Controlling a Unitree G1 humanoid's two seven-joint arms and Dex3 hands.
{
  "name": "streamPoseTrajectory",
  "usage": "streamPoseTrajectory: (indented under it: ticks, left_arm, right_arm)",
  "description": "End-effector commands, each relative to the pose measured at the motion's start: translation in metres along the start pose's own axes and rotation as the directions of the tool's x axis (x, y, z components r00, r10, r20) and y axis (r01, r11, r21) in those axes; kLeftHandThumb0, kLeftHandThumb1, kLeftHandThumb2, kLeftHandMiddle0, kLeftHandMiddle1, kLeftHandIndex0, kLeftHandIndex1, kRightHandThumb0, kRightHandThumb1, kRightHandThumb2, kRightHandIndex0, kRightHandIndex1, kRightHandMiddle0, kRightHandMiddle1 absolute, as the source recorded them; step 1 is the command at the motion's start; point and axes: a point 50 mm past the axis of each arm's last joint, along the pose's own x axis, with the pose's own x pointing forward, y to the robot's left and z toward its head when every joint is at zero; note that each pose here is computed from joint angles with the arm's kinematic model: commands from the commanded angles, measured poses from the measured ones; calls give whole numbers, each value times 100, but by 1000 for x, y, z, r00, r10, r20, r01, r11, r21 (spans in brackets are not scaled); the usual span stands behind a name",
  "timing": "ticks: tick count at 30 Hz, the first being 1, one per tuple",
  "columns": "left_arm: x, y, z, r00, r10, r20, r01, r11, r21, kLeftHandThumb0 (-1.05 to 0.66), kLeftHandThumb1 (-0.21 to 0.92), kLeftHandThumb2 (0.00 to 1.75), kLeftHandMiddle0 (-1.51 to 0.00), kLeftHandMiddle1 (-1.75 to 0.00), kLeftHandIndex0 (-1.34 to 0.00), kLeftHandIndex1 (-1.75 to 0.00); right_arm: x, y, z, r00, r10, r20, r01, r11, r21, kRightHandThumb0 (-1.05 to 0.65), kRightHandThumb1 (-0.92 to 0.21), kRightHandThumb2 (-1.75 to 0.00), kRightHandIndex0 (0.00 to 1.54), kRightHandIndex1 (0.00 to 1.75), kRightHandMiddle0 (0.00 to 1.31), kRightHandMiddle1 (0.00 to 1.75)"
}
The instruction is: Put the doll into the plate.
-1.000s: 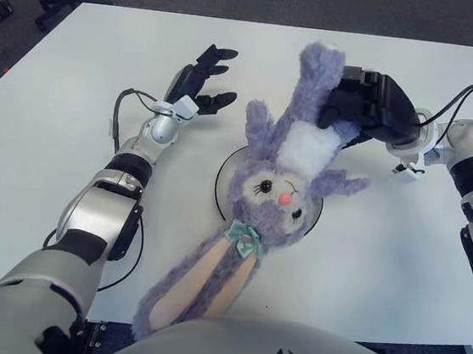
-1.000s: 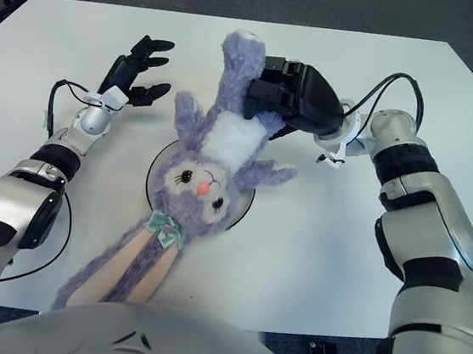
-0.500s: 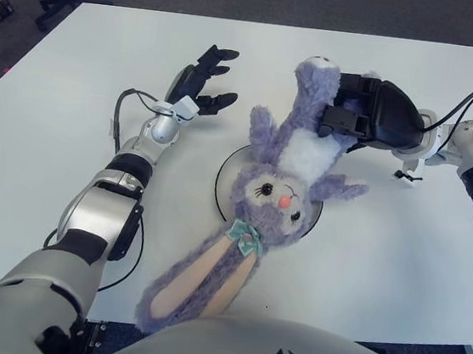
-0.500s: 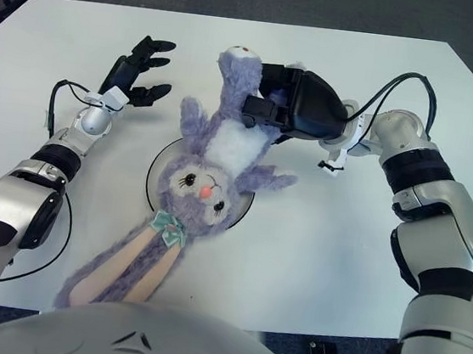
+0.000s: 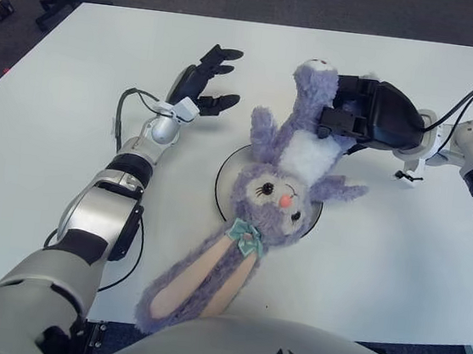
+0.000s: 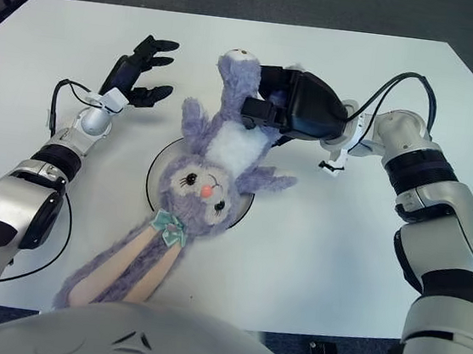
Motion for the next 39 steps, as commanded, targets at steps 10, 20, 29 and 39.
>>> streamPoseTrajectory:
  ticks: [10, 20, 29, 39]
  left_arm:
    - [2, 2, 10, 995, -5, 101, 8, 999, -36, -14, 92, 36, -51, -113, -26, -157]
    - [3, 3, 11, 994, -19, 110, 26, 998, -61, -1, 92, 35, -46, -140, -23, -156]
    - [3, 3, 11, 994, -26, 105, 33, 997, -68, 0, 92, 35, -45, -143, -23, -154]
    - [4, 3, 11, 995, -26, 97, 33, 997, -73, 0, 92, 35, -45, -144, -23, -153]
  right_arm:
    - [2, 2, 4, 1000, -15, -12, 15, 1000, 24, -30, -92, -27, 55, 175, 44, 165]
    - [4, 4, 7, 999, 47, -22, -39, 957, 288, -18, -92, -16, 46, 83, 23, 66]
    - [3, 2, 8, 997, 81, 18, -81, 893, 444, -43, -92, -11, 27, 3, 29, 12]
    - [2, 1, 6, 992, 125, 3, -112, 881, 460, -45, -92, -12, 16, 0, 28, 6]
